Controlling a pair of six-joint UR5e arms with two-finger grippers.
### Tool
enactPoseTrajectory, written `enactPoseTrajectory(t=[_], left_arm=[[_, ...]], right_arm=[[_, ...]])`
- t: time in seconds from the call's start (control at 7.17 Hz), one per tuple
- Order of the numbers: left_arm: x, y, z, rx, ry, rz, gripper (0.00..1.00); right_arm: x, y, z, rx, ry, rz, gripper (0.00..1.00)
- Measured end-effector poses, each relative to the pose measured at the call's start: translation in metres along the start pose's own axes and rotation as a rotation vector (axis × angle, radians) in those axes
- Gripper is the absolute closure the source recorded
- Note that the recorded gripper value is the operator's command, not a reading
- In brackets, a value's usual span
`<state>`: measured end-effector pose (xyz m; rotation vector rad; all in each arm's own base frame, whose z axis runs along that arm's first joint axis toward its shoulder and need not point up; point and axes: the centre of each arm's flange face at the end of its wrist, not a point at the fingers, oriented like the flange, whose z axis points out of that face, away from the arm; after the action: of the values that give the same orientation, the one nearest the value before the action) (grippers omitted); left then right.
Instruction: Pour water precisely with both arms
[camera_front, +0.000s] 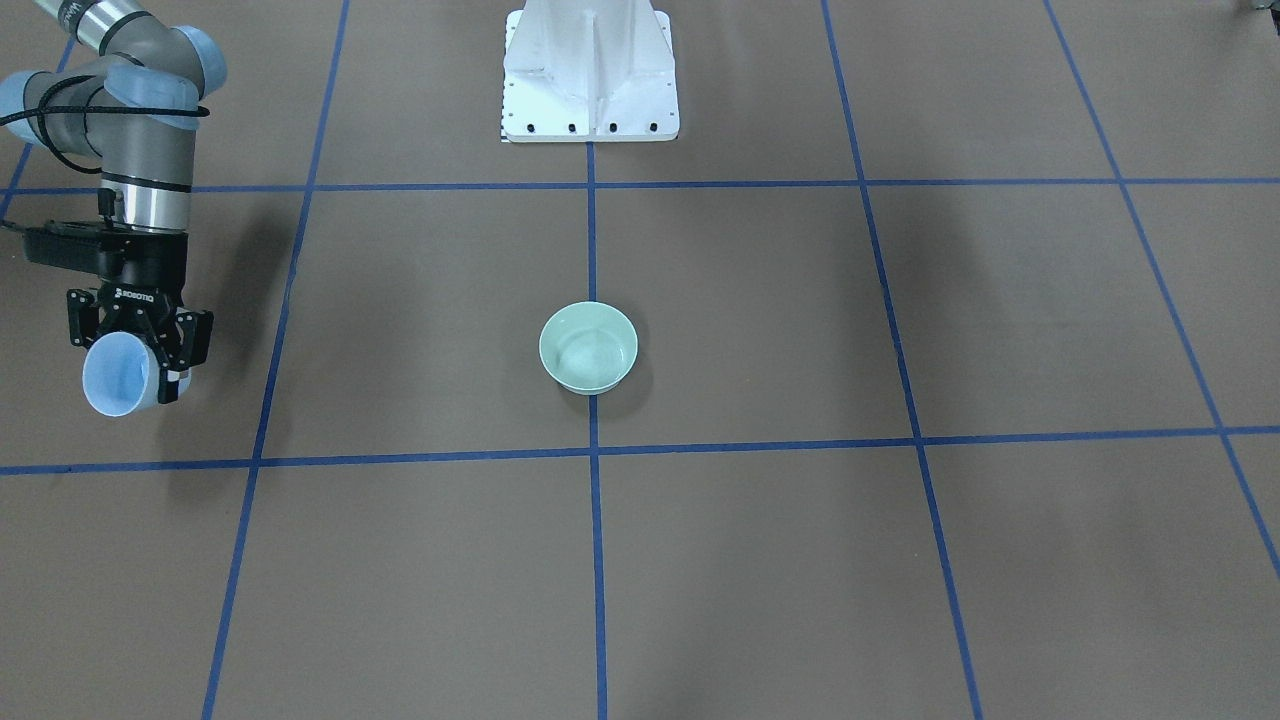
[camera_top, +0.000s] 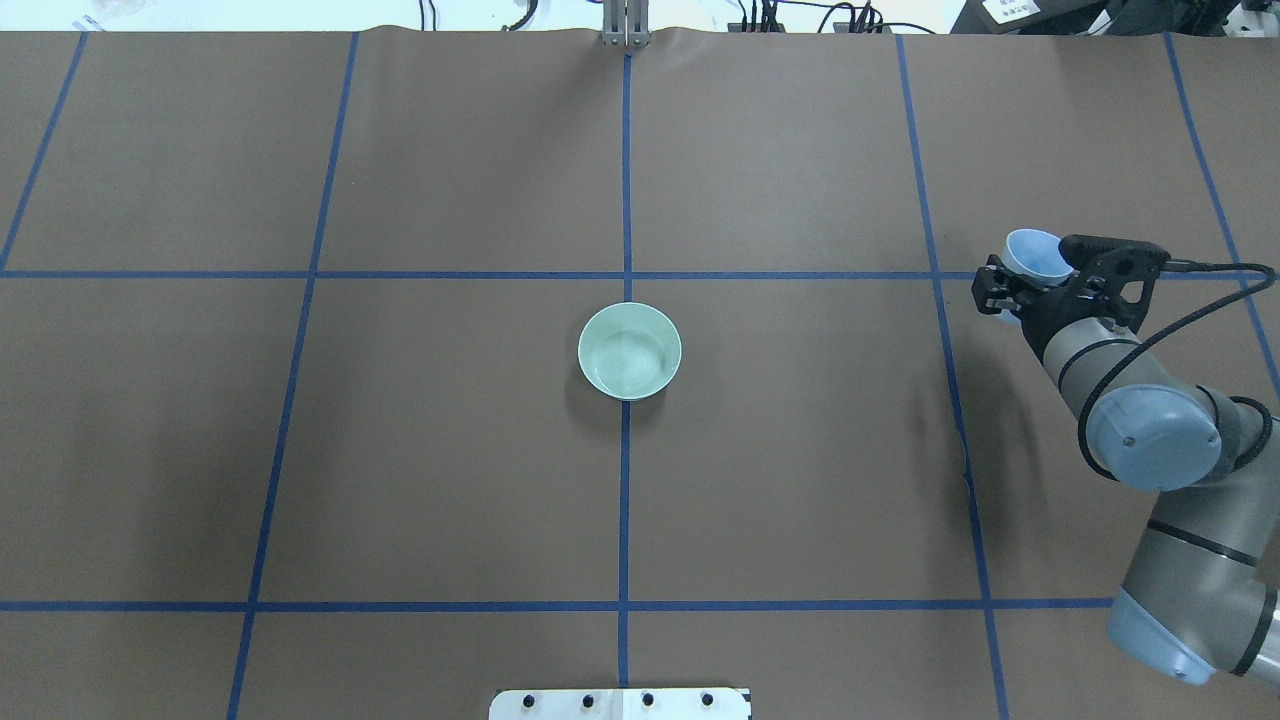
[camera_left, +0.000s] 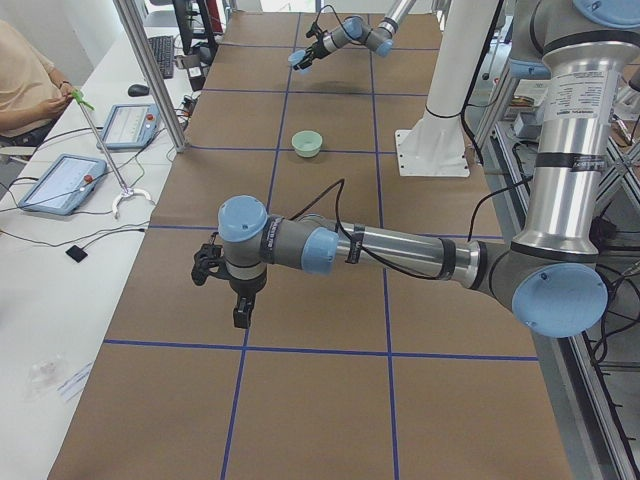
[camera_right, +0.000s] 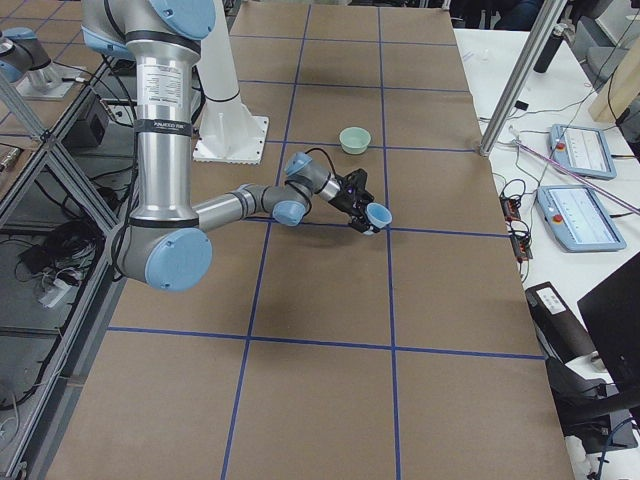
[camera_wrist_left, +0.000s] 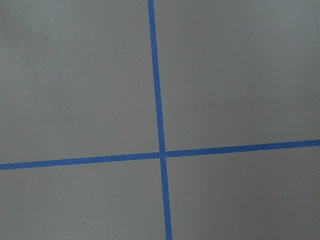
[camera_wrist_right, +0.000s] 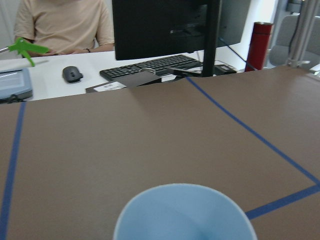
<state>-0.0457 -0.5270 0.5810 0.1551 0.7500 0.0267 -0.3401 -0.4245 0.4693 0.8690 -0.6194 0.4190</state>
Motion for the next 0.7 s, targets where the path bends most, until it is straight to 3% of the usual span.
enactPoseTrajectory(t=[0.14,0.7], left_arm=[[0.0,0.005,-0.001,0.0,0.001,-0.001,0.0],[-0.002,0.012,0.0,-0.004,0.003,-0.011,0.0]], right_arm=[[-0.026,-0.008,-0.004,-0.011,-0.056,-0.07,1.0],[-0.119,-0.026,-0.028,-0.139,-0.328,-0.288,1.0]])
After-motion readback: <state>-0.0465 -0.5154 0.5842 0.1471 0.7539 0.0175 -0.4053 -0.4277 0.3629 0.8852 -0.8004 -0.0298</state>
